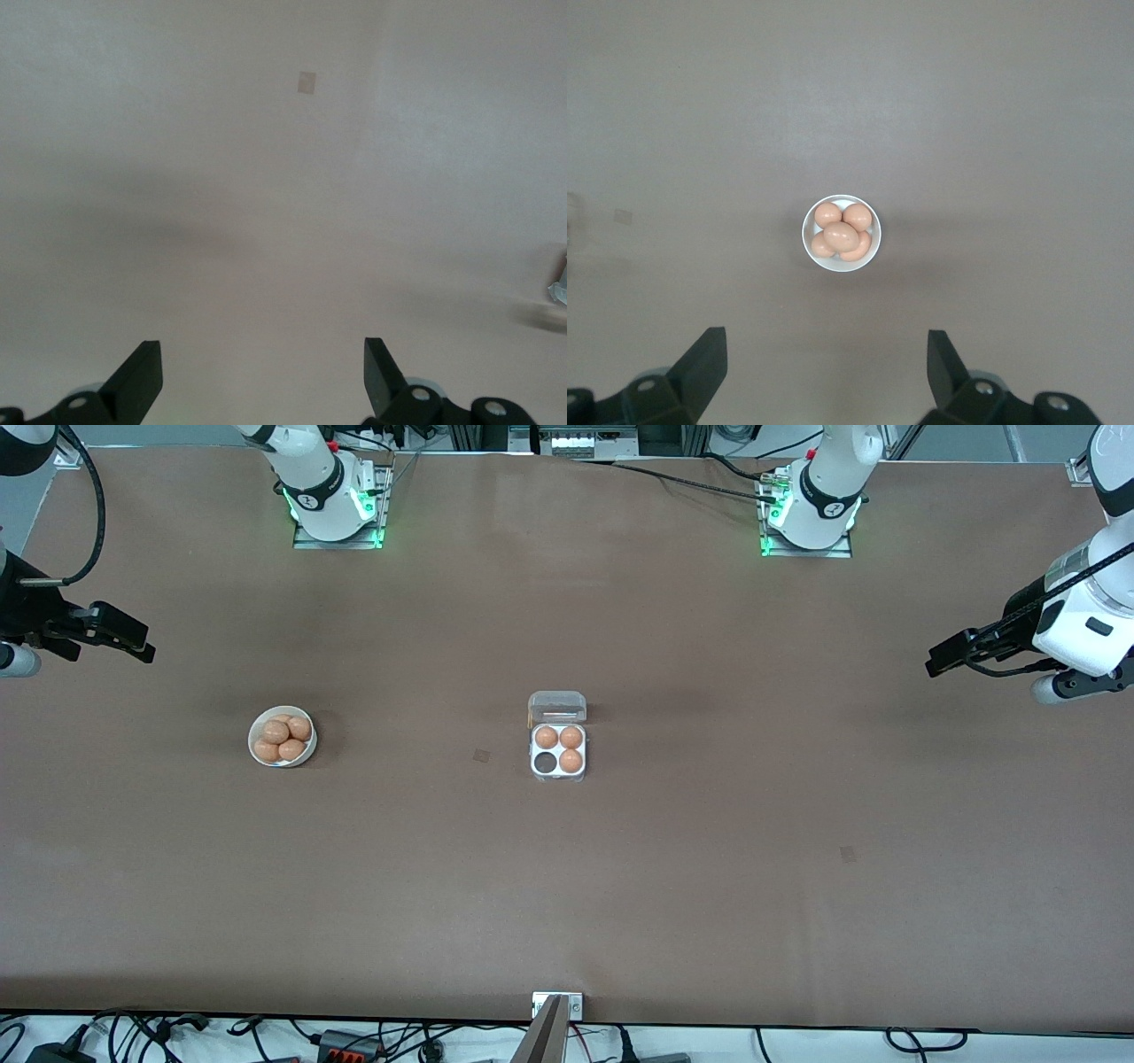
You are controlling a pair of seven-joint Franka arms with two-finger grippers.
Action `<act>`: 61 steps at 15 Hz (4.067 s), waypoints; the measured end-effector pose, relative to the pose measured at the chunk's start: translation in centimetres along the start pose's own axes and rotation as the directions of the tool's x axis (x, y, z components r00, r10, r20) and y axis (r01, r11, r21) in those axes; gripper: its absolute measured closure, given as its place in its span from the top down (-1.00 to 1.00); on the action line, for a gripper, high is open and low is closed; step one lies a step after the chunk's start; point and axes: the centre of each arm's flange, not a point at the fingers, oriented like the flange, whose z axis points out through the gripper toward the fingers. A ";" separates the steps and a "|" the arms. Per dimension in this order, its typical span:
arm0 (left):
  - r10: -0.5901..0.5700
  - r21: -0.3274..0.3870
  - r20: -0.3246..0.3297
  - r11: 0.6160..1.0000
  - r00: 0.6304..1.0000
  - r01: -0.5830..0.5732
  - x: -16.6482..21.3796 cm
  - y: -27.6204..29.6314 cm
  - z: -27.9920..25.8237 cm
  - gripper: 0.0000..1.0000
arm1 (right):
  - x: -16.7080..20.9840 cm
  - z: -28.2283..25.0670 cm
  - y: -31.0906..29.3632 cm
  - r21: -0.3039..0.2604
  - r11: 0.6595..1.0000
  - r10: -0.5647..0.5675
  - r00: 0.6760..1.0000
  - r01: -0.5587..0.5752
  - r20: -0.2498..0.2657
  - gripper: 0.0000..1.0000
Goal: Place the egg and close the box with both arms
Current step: 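Move the right gripper over the white bowl of brown eggs, then lower the right gripper into the bowl and grasp one brown egg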
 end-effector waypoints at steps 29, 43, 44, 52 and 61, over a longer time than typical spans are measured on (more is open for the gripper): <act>0.000 0.000 0.000 1.000 1.000 0.000 0.0 0.0 0.0 1.00 | 6.4 28.6 -4.8 -0.050 0.985 -0.136 0.924 0.164 0.357 1.00; 0.000 0.000 0.000 1.000 1.000 0.000 0.0 0.0 0.0 1.00 | 6.0 35.8 -5.3 -0.110 0.934 -0.251 0.845 0.339 0.473 0.86; 0.000 0.000 0.000 1.000 1.000 0.000 0.0 0.0 0.0 1.00 | 6.0 35.8 -5.3 -0.110 0.934 -0.252 0.845 0.340 0.472 0.68; 0.000 0.000 0.000 1.000 1.000 0.000 0.0 0.0 0.0 1.00 | 5.9 36.4 -5.4 -0.109 0.933 -0.253 0.842 0.342 0.477 0.56; 0.000 0.000 0.000 1.000 1.000 0.000 0.0 0.0 0.0 1.00 | 6.0 36.4 -6.1 -0.110 0.930 -0.262 0.840 0.352 0.475 -0.09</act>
